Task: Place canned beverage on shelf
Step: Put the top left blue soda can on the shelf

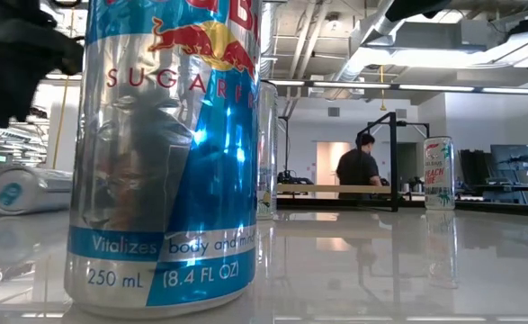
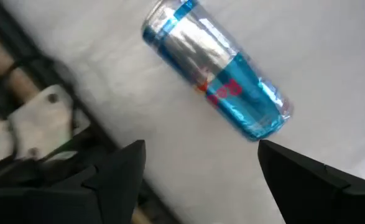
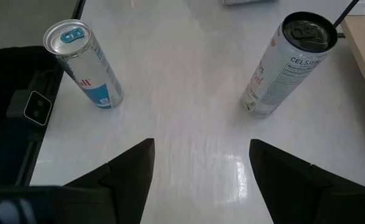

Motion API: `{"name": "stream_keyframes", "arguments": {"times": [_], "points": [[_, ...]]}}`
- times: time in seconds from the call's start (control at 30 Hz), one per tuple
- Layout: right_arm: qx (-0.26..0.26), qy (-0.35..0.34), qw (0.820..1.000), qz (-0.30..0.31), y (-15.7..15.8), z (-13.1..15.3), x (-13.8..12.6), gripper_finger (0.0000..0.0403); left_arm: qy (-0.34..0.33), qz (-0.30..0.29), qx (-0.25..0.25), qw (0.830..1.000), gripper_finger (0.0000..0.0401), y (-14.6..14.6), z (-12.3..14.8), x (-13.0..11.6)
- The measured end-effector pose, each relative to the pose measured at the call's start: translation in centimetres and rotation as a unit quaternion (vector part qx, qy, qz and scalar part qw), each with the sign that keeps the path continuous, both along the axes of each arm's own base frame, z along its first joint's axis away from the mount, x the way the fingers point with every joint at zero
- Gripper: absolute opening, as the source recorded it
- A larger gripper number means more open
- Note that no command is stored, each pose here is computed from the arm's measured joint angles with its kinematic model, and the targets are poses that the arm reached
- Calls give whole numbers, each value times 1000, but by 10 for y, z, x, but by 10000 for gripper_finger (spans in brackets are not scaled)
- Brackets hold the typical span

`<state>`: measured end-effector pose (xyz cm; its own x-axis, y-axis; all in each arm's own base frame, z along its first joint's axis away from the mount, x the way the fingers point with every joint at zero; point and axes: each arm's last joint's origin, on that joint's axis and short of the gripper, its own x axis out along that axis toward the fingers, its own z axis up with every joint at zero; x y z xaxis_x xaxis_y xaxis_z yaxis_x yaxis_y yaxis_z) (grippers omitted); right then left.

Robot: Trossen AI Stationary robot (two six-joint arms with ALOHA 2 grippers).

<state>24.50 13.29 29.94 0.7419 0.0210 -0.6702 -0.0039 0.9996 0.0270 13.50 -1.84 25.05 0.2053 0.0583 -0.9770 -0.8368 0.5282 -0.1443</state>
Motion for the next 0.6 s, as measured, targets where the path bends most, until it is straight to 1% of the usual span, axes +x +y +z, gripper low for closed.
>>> {"name": "stream_keyframes", "arguments": {"times": [0.1, 0.17, 0.2, 0.33, 0.4, 0.53, 0.6], "points": [[1, 0, 1000, 0, 0, 0, 0, 286, -58, 14, -4, 998, 295, 3, -1, 13], [1, 1, 1000, 3, 2, 0, -1, 286, -78, 28, -5, 997, 295, 6, -8, 22], [2, 1, 1000, 7, 3, 0, -2, 286, -78, 34, -7, 996, 295, 7, -14, 26], [2, 1, 1000, 19, 9, 0, -5, 286, -38, 57, -2, 998, 295, 14, -47, 38], [1, 1, 1000, 25, 12, 0, -7, 286, -33, 68, 0, 997, 295, 18, -60, 44], [1, 1, 1000, 32, 15, 0, -9, 286, -33, 59, 9, 998, 295, 25, -76, 58], [1, 2, 999, 35, 17, 0, -10, 286, -37, 53, 9, 998, 295, 27, -80, 63]]}}
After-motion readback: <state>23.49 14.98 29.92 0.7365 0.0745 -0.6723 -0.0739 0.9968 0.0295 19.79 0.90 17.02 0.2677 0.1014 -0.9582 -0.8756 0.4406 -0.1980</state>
